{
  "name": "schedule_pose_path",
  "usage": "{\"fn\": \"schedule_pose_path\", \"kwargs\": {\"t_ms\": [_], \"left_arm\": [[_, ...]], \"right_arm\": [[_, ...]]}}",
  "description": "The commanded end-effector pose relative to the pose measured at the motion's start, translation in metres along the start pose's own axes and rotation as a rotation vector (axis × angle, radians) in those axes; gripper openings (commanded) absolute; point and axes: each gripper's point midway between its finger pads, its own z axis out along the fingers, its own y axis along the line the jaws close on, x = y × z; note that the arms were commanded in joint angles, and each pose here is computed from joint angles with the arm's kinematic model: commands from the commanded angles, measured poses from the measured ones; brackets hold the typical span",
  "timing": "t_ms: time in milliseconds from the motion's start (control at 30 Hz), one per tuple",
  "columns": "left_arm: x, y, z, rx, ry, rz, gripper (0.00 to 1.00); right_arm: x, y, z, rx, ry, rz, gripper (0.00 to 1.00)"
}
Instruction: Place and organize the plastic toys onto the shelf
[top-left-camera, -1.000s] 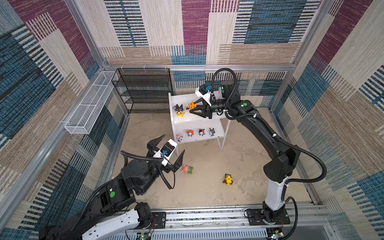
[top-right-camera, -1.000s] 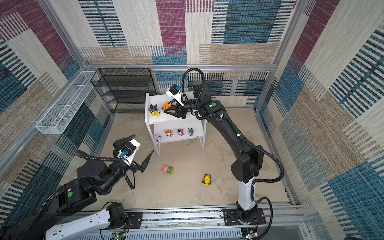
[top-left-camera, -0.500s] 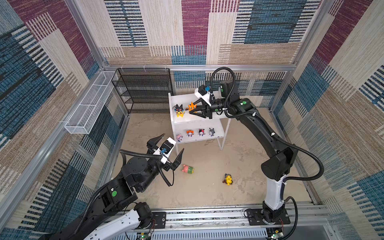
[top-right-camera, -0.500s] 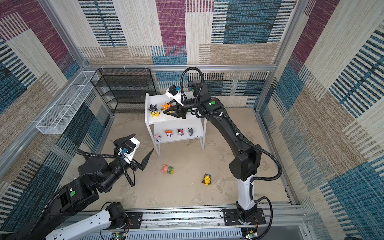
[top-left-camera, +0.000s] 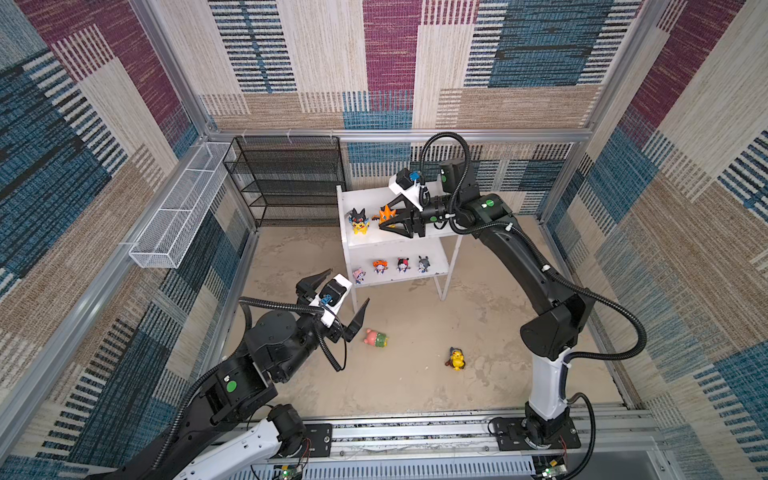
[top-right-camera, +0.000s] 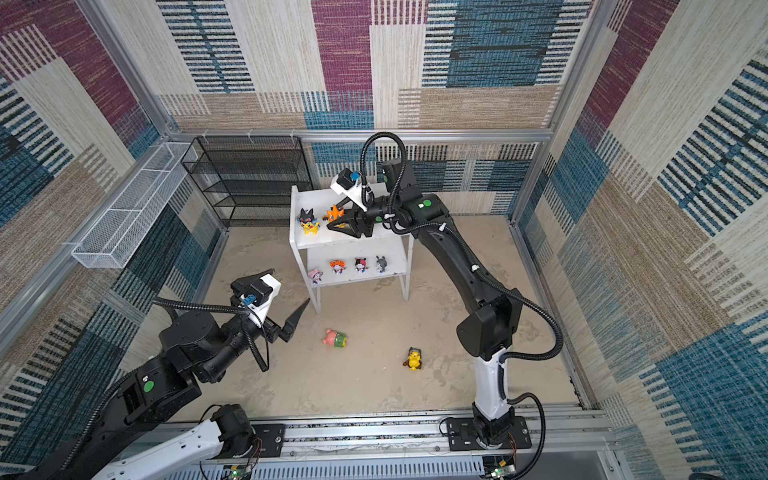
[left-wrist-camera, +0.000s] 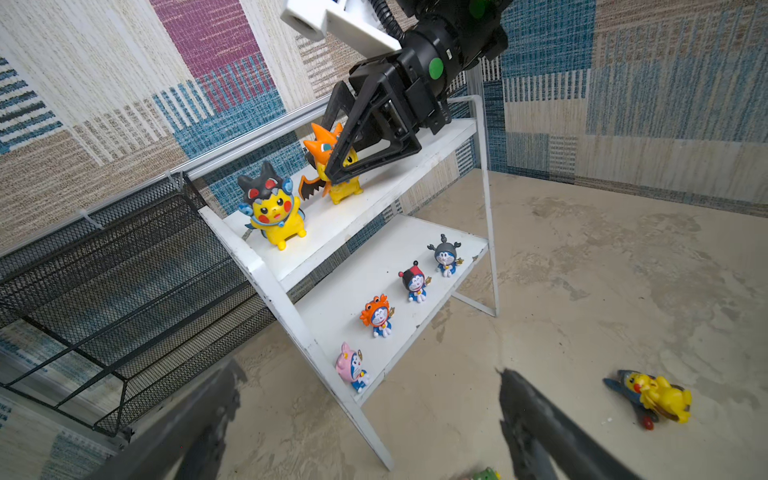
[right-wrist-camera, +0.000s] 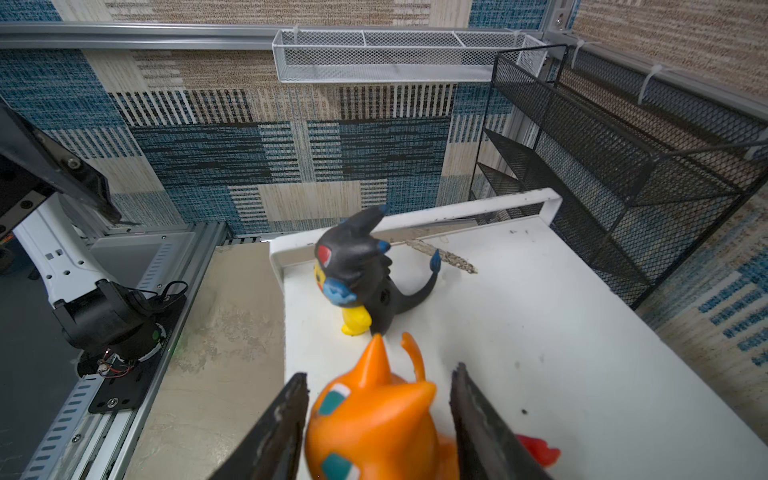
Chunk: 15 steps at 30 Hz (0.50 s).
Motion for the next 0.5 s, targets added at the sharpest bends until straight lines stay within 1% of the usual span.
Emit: {"fn": "schedule_pose_path", "kwargs": {"t_ms": [0,133,467], "left_arm": [[-0.008,0.0,0.0,0.012,-0.036,-0.031,0.99],[-0.007,0.0,0.0,0.014,-0.034,-0.034,0.99],[-0.006,-0.001,-0.001,0.023,-0.04,-0.036,0.99]], "right_arm": [[-0.006,-0.001,-0.002,0.01,-0.007,-0.026,0.59],[-0.01,-0.002,-0.004,0.02,-0.01,-0.034,0.62],[-0.021,-0.006,-0.017,0.098,-0.004,-0.054,0.8]]}}
